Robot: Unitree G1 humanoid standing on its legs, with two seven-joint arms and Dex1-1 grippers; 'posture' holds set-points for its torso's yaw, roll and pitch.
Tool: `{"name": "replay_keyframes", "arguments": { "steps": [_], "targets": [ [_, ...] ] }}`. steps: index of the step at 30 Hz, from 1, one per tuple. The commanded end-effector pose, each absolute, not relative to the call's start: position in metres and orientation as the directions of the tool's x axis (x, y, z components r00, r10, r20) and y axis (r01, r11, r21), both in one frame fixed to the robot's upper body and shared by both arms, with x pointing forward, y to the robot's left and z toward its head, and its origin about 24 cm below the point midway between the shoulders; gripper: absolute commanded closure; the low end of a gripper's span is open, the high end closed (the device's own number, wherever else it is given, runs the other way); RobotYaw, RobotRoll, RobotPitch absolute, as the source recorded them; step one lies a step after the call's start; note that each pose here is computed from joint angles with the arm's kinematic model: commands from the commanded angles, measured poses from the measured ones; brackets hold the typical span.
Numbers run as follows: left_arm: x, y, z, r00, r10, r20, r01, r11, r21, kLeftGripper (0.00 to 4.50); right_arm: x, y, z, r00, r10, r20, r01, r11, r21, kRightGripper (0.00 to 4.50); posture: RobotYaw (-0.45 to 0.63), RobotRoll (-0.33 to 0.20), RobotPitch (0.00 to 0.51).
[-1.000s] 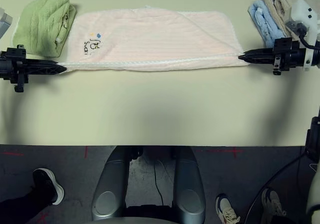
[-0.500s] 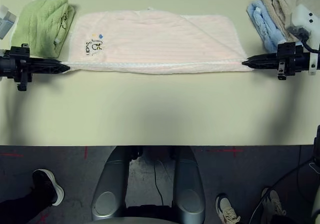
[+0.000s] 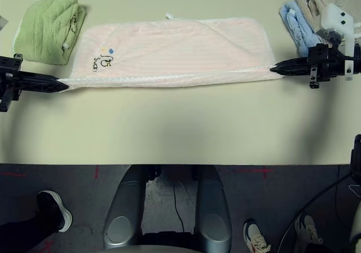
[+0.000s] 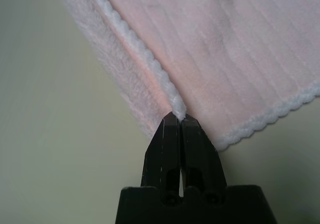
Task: Fold the towel and set it aside.
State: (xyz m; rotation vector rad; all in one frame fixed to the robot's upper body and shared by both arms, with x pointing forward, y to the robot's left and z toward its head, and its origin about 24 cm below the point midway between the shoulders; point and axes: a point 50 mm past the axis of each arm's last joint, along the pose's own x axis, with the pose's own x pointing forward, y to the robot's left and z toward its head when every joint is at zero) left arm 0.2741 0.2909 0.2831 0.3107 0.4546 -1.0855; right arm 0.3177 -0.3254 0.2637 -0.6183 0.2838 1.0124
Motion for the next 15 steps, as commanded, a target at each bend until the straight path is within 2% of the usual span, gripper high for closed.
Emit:
{"name": "replay_keyframes", "arguments": {
  "steps": [1, 15],
  "targets": [
    [0.277, 0.293, 0.275, 0.397, -0.761, -0.514, 0.892, 0.452, 0.019, 4.46, 0.307, -0.333, 0.266, 0.504, 0.695, -0.513, -0.864, 0.392, -0.317, 4.50, 0.01, 0.000, 0.392],
    [0.292, 0.296, 0.270, 0.424, -0.736, -0.527, 0.885, 0.460, 0.070, 4.46, 0.301, -0.335, 0.267, 0.492, 0.722, -0.486, -0.870, 0.407, -0.276, 4.50, 0.00, 0.000, 0.395]
  ]
}}
